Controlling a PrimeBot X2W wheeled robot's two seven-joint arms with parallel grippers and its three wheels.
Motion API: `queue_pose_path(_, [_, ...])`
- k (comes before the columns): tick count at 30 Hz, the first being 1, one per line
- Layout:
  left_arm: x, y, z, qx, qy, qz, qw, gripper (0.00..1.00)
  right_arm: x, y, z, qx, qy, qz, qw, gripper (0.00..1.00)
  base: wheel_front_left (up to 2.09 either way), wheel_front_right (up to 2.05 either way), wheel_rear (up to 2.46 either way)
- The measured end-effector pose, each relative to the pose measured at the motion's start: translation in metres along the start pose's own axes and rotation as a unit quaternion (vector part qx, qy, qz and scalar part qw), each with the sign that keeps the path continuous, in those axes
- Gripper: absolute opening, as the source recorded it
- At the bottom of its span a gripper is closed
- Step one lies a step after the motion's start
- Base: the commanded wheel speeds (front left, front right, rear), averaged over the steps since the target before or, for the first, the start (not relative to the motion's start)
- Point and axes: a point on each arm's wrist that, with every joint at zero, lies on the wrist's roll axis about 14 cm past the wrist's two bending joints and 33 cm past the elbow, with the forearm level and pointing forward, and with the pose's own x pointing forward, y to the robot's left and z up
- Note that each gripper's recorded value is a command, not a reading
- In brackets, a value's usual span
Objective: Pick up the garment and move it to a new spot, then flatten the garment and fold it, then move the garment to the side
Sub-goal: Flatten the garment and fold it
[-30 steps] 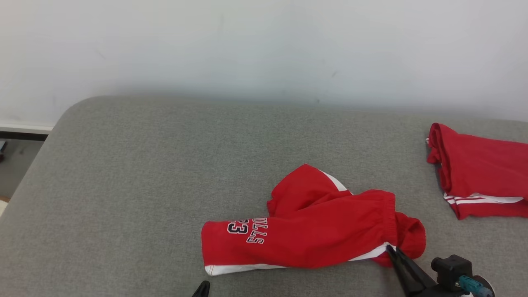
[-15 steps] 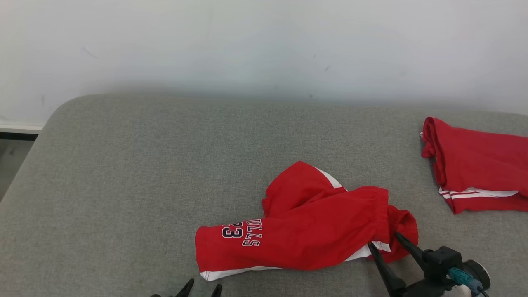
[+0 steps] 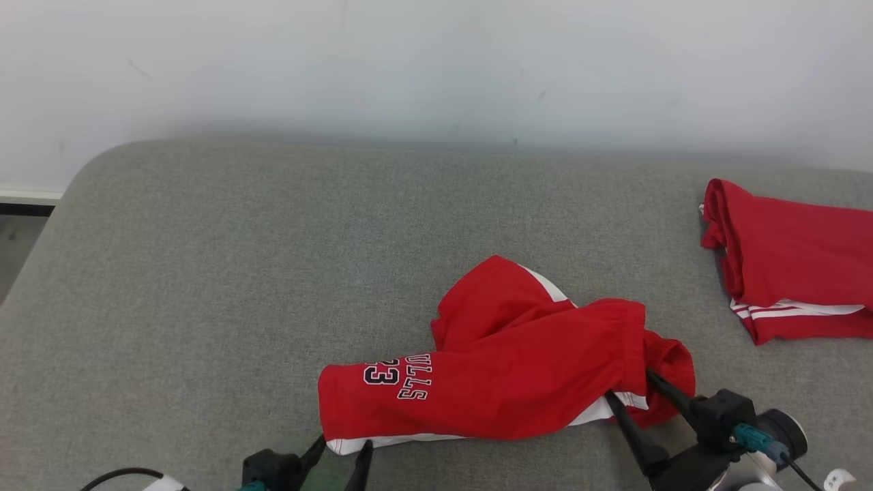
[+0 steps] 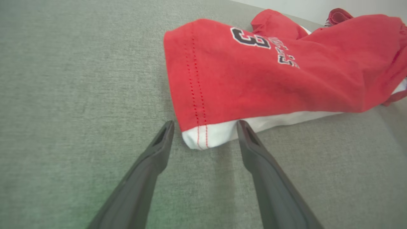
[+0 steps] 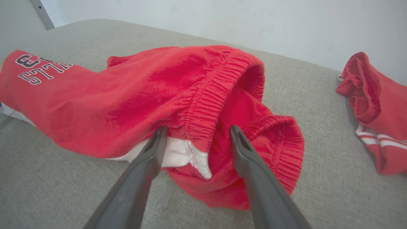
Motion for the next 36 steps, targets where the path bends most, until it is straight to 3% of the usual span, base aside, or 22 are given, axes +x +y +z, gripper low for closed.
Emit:
queue_pose_path(1, [0.001,-0.002,-0.003,-0.001,0.005,-0.004,1.0,1.0,0.002,-0.001,0.001,0.0,0.001,0.0,1.0,0.3,0.0,0.0,0.0])
queue_pose_path(2, [0.003,-0.005,-0.003,-0.002,0.007,-0.008,1.0,0.38,0.003,-0.001,0.002,-0.001,0.0,0.002,1.0,0.0,0.0,0.0,0.0])
queue_pose_path(3, [0.005,-0.008,0.0,-0.013,0.002,-0.011,1.0,0.0,0.004,-0.001,0.002,-0.001,-0.001,0.003,1.0,0.0,0.0,0.0,0.0])
queue_pose_path(8, [0.005,-0.008,0.009,-0.022,-0.009,-0.015,1.0,0.0,0.005,0.002,0.007,-0.001,-0.007,0.008,1.0,0.0,0.0,0.0,0.0])
queue_pose_path(15, [-0.024,-0.041,0.026,-0.023,-0.06,-0.068,0.996,0.0,-0.013,0.002,0.029,0.068,-0.059,-0.008,0.996,0.0,0.0,0.0,0.0])
queue_pose_path(18, [-0.039,-0.03,0.039,-0.017,-0.082,-0.063,0.995,0.0,-0.02,0.008,0.044,0.105,-0.079,-0.001,0.991,0.0,0.0,0.0,0.0])
queue_pose_path(25, [-0.046,-0.023,0.091,-0.045,-0.152,-0.071,0.985,0.0,-0.032,0.007,0.079,0.117,-0.094,0.013,0.989,0.0,0.0,0.0,0.0])
queue_pose_path(30, [-0.022,-0.033,0.141,0.03,-0.157,-0.116,0.98,0.0,-0.022,-0.002,0.108,0.122,-0.098,0.021,0.987,0.0,0.0,0.0,0.0])
queue_pose_path(36, [0.024,-0.04,0.223,0.111,-0.154,-0.141,0.972,0.0,0.024,-0.021,0.18,0.15,-0.131,0.043,0.979,0.0,0.0,0.0,0.0])
